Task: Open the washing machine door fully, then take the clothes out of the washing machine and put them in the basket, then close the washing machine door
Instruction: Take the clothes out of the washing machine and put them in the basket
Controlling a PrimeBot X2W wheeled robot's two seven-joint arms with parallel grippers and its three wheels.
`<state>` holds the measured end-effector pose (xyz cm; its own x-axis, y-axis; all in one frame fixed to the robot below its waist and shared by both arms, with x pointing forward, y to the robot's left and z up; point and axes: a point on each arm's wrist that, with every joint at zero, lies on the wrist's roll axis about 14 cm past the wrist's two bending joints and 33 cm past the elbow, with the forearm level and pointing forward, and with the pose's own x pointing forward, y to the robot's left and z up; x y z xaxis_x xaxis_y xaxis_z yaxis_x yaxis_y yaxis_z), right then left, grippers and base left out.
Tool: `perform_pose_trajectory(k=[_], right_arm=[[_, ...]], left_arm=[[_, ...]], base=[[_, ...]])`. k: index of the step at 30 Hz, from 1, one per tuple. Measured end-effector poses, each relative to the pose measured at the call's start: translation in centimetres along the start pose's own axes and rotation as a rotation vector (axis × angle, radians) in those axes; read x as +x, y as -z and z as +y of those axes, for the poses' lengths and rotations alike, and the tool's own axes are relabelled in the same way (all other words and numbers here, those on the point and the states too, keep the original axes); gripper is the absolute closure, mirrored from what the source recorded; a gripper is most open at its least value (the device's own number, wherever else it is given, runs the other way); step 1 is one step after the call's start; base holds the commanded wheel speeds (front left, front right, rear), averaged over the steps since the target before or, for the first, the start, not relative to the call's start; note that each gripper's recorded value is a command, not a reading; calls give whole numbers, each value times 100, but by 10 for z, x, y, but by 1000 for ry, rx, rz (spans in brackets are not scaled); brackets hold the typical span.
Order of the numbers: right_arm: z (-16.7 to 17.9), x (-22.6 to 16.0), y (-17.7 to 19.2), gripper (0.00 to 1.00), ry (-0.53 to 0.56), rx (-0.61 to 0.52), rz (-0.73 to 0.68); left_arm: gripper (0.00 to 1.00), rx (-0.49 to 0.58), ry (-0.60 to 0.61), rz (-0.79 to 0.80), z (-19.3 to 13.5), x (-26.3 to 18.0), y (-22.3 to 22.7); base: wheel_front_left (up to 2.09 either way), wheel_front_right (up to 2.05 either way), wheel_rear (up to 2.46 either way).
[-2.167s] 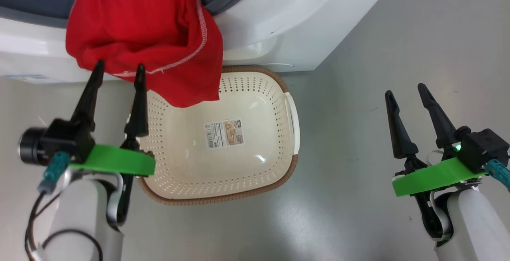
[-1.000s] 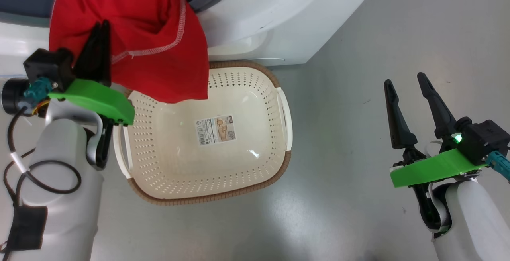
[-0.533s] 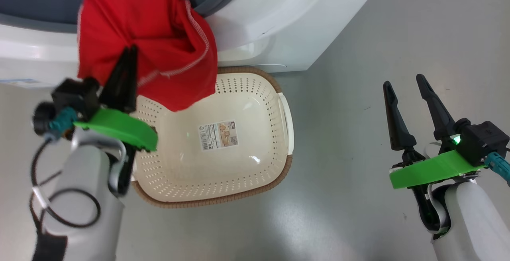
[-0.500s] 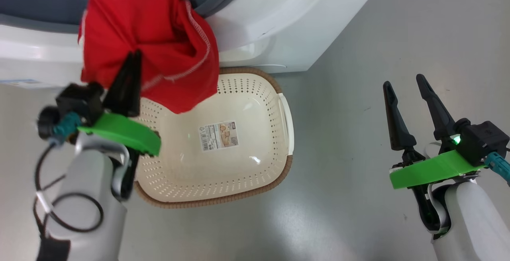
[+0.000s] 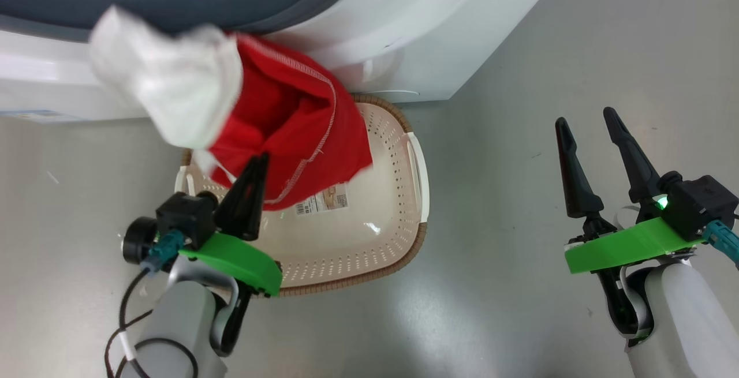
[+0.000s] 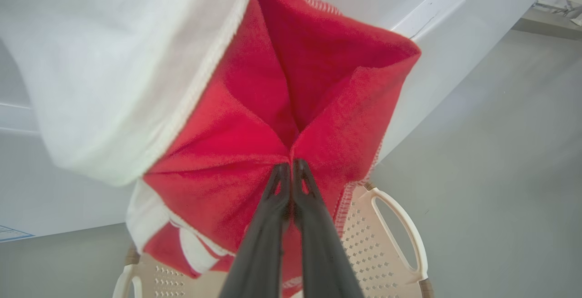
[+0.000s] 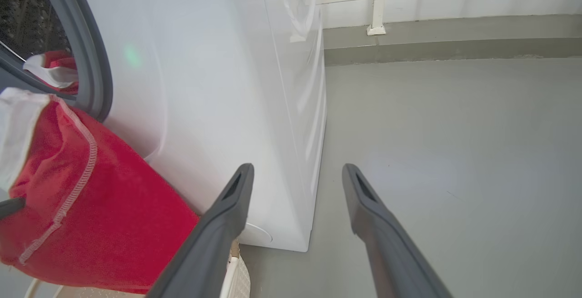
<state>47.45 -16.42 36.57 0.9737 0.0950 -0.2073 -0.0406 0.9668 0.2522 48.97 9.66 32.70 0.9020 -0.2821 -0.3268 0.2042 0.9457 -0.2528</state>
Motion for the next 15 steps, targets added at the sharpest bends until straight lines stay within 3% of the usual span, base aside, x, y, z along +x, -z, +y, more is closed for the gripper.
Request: perform_pose_trajectory(k=[15], right_arm=[[-13, 0, 17, 0, 31, -4, 40]], left_arm=[[100, -30, 26, 258, -10, -2, 84]], base=[[0, 0, 0]])
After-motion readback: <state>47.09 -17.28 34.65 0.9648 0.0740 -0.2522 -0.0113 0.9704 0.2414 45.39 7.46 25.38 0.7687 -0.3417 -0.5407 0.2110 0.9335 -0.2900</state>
